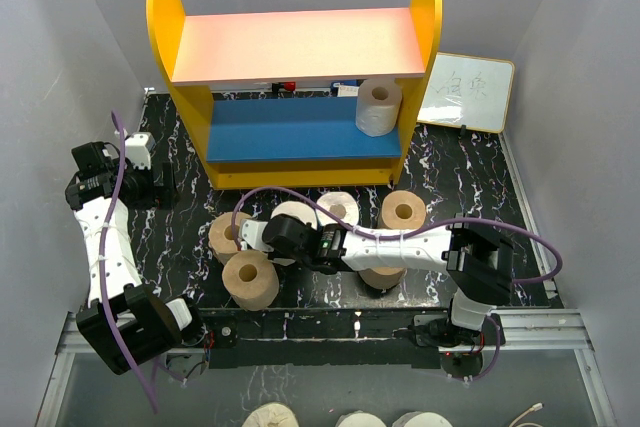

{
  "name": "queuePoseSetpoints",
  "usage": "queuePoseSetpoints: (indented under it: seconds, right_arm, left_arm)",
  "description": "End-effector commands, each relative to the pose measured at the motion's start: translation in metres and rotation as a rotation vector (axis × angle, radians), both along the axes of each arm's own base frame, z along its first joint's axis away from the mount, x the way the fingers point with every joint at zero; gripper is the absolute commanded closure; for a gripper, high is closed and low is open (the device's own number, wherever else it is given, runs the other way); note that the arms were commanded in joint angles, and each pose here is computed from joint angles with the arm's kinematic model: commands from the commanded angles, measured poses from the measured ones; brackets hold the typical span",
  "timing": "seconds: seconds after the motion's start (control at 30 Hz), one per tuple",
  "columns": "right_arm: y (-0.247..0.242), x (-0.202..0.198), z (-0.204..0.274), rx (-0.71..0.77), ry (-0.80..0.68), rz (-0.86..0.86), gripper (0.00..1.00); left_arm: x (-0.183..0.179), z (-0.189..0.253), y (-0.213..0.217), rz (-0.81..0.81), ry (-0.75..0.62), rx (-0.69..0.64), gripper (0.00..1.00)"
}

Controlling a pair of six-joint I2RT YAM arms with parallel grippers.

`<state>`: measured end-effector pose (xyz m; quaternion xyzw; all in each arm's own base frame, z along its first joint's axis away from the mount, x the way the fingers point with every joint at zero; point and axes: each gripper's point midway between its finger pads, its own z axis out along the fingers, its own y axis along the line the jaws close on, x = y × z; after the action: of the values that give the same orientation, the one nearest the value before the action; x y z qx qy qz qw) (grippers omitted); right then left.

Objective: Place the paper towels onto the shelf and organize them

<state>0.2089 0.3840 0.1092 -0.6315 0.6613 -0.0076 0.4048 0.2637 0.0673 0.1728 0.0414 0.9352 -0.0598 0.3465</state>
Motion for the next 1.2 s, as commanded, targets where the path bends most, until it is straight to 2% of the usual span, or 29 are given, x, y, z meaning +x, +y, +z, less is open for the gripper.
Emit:
queuePoseSetpoints:
  seconds: [0.0, 0.2, 0.47, 0.7, 0.93, 1.17]
  right_arm:
    - [-0.003, 0.000, 0.019, 0.029, 0.001, -0.007, 1.00]
    - [-0.009, 0.006, 0.088, 0.113, -0.070, -0.031, 1.00]
    - [-0.030, 0.030, 0.171, 0.101, -0.250, -0.102, 1.00]
    - [-0.060, 0.080, 0.225, 0.129, -0.352, -0.196, 1.00]
    - [-0.093, 0.143, 0.238, 0.166, -0.369, -0.290, 1.00]
    - [-0.094, 0.197, 0.234, 0.214, -0.341, -0.326, 1.00]
  left_arm:
    - [-0.004, 0.001, -0.003, -0.014, 0.001, 0.008, 0.01]
    - [-0.003, 0.004, -0.004, -0.010, -0.007, 0.001, 0.01]
    - [0.000, 0.008, -0.004, 0.000, -0.016, -0.010, 0.01]
    - [0.002, 0.012, -0.003, 0.001, -0.020, -0.011, 0.01]
    - [0.003, 0.005, -0.003, 0.007, -0.013, -0.018, 0.01]
    - [0.005, 0.002, -0.004, 0.008, -0.013, -0.031, 0.01]
